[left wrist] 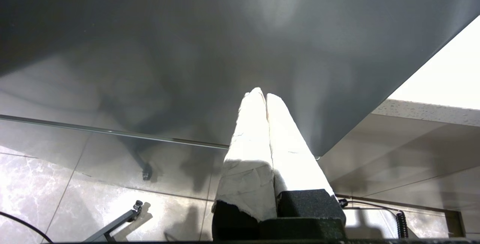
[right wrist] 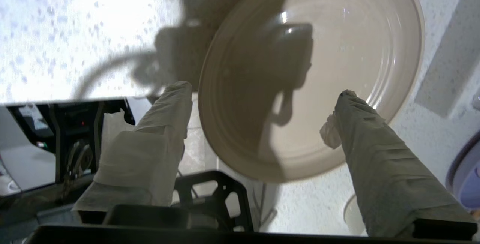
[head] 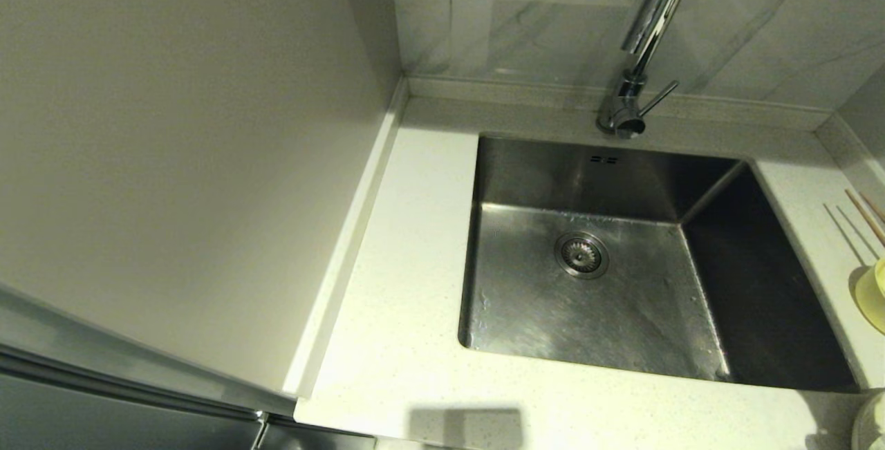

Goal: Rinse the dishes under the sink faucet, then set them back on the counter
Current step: Turn on the faucet

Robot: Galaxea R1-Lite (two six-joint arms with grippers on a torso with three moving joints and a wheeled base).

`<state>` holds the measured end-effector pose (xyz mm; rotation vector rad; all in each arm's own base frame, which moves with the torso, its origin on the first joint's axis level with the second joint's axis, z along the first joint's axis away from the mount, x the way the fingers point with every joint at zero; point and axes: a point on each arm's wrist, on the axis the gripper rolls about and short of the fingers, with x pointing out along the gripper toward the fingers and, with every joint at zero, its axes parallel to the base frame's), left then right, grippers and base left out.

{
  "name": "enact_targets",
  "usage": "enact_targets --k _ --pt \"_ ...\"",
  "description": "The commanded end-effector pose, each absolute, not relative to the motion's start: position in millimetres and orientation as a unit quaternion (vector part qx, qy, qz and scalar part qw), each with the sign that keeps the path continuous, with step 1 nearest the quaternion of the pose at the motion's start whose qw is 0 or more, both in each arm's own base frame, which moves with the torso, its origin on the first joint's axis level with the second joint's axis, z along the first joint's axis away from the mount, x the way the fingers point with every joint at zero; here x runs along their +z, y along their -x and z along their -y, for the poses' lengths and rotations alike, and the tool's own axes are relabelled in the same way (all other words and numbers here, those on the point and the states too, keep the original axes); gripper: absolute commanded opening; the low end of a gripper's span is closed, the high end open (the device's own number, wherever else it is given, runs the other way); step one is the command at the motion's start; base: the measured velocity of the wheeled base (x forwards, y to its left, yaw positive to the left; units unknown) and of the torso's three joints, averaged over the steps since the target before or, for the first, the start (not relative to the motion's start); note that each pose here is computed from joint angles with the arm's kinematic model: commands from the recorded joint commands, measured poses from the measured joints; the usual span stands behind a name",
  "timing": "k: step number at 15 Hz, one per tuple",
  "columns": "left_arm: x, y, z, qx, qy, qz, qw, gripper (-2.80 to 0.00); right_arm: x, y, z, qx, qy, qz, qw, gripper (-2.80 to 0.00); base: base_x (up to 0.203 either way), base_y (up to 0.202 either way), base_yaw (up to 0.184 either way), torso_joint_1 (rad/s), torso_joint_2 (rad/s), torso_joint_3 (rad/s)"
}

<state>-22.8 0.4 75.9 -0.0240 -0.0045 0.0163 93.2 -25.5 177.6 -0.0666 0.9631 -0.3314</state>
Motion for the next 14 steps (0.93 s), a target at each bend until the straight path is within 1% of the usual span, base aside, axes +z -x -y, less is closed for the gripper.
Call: enact_targets --k 1,4,10,14 --pt "76 23 0 0.008 0.012 0.003 1.0 -2.8 167 -99 27 -0.159 0.03 -0.472 0.867 0.0 0.0 0.0 0.0 0.0 0.0 0.0" --pt "76 23 0 0.008 0.012 0.003 1.0 -2.8 156 -105 28 -0.163 0.022 -0.472 0.866 0.0 0.0 0.0 0.0 0.0 0.0 0.0" --pt "76 23 0 0.008 0.012 0.003 1.0 -2.8 128 -127 33 -0.168 0.023 -0.437 0.883 0.0 0.0 0.0 0.0 0.0 0.0 0.0" --pt "76 23 0 0.008 0.012 0.003 1.0 -2.8 125 -131 34 -0.168 0.022 -0.442 0.881 0.0 0.0 0.0 0.0 0.0 0.0 0.0"
